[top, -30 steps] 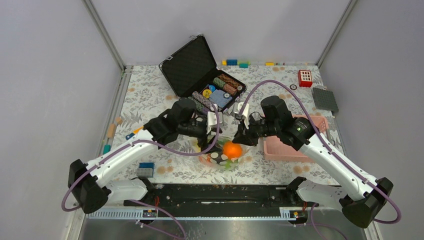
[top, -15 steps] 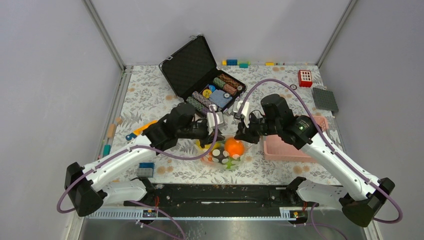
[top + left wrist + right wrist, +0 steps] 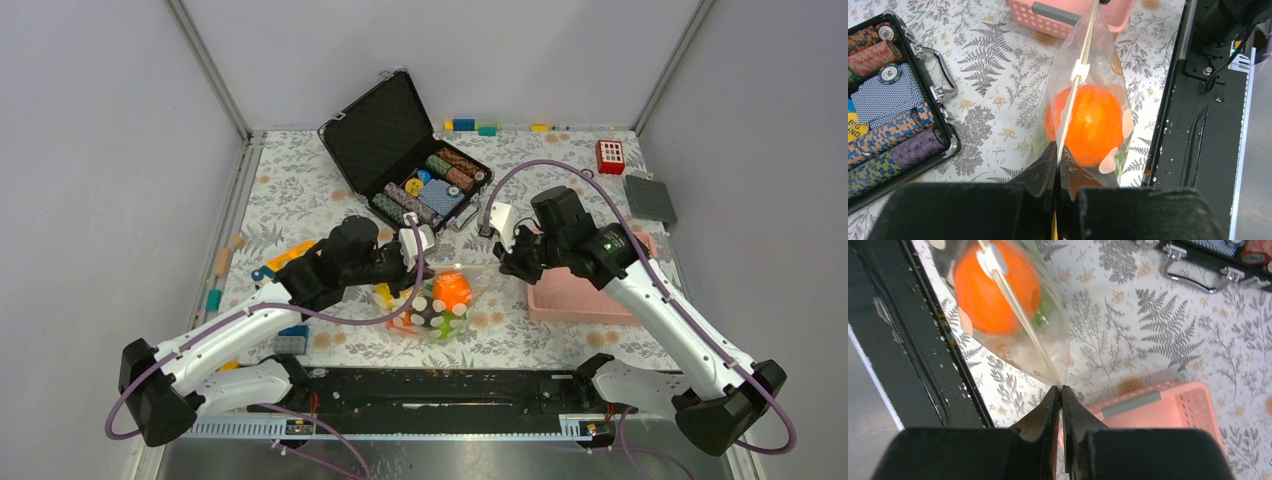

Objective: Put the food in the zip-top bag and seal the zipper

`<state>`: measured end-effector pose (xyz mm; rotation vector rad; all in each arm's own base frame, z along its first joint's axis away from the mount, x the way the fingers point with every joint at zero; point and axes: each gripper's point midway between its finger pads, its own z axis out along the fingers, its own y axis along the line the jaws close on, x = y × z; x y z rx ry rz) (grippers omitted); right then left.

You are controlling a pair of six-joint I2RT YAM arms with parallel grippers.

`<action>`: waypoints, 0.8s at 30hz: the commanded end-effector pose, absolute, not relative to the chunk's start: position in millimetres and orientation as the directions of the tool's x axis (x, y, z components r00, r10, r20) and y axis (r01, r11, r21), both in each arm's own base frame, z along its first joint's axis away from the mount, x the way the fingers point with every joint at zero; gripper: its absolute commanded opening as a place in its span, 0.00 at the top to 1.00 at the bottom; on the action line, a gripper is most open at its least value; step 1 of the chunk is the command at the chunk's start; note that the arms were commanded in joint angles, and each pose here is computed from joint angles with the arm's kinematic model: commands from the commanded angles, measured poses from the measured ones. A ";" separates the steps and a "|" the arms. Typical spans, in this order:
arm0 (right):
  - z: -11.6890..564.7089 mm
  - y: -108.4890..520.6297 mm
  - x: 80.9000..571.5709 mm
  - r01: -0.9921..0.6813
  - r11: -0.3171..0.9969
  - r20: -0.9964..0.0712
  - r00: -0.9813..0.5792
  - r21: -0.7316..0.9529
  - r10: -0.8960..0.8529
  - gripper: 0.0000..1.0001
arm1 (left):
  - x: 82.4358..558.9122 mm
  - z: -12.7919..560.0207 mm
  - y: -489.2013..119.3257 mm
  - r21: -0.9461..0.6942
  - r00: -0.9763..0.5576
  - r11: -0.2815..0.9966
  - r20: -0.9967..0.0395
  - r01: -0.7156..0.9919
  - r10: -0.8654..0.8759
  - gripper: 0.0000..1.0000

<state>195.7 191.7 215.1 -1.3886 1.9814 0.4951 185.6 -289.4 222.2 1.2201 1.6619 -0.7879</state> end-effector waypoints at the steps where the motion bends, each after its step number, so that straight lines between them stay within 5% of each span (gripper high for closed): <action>1: 193.9 138.9 189.7 -0.904 0.414 -0.549 -0.296 -0.102 -0.782 0.92 | 198.8 231.5 -276.4 0.064 -0.092 0.389 -0.924 0.919 0.370 1.00; 7: 210.6 173.8 176.5 -0.967 0.254 -0.678 -0.173 -0.021 -0.715 0.90 | 184.9 237.8 -283.3 0.044 -0.071 0.310 -0.934 0.950 0.351 1.00; 14: 241.4 215.5 174.1 -0.993 0.090 -0.823 0.008 -0.071 -0.567 0.59 | 172.6 249.9 -289.9 0.002 -0.079 0.255 -0.948 0.967 0.308 1.00; 24: 250.2 273.2 175.7 -0.982 -0.047 -0.816 0.178 -0.183 -0.550 0.46 | 170.6 248.2 -291.2 -0.023 -0.103 0.263 -0.949 0.965 0.297 1.00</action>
